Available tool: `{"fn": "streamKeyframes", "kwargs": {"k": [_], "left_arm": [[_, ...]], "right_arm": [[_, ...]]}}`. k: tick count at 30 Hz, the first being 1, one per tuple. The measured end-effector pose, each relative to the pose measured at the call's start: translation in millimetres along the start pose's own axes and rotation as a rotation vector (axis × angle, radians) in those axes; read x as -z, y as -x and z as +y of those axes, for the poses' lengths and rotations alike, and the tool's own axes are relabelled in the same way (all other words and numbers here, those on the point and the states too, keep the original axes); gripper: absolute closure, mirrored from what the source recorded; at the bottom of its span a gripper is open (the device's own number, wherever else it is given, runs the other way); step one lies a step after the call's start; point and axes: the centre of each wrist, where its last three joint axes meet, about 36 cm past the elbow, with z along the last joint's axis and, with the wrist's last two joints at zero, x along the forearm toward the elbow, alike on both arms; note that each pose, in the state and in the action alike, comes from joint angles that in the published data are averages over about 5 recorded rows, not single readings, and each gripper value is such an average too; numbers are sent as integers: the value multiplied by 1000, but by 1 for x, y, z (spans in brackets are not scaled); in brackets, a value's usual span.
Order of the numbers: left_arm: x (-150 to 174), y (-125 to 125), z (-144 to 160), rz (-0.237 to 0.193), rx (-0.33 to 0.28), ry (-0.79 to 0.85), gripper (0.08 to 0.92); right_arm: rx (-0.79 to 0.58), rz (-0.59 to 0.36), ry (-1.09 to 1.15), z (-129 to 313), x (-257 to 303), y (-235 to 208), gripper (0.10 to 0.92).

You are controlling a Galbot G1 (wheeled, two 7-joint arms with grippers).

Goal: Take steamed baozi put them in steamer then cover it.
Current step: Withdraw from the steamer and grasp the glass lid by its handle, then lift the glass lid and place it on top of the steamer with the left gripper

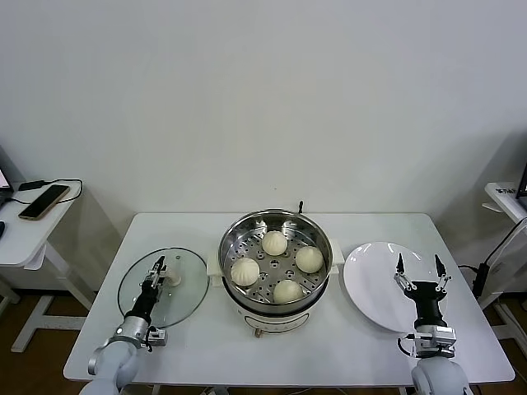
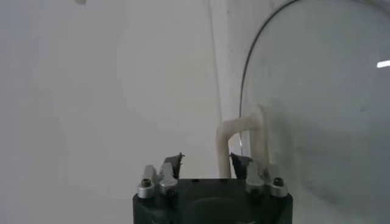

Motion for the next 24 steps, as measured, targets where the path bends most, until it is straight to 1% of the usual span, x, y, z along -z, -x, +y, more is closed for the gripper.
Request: {"fn": "streamKeyframes", "kwargs": {"k": [7, 10, 14, 18, 21, 24], "left_arm": [[2, -1, 0, 5, -11, -15, 735], [3, -2, 1, 6, -13, -24, 794], [5, -5, 3, 8, -10, -47, 805], [3, -8, 11, 20, 7, -73, 805], [0, -8, 23, 33, 33, -91, 805], [-6, -6, 41, 48, 78, -108, 805]], "right_arm": [[4, -2, 3, 4, 0, -1, 200], [9, -4, 5, 7, 1, -2, 200], [13, -7, 6, 9, 2, -2, 200], [15, -12, 6, 10, 3, -1, 200], [16, -13, 6, 10, 4, -1, 200], [16, -15, 6, 10, 4, -1, 200]]}}
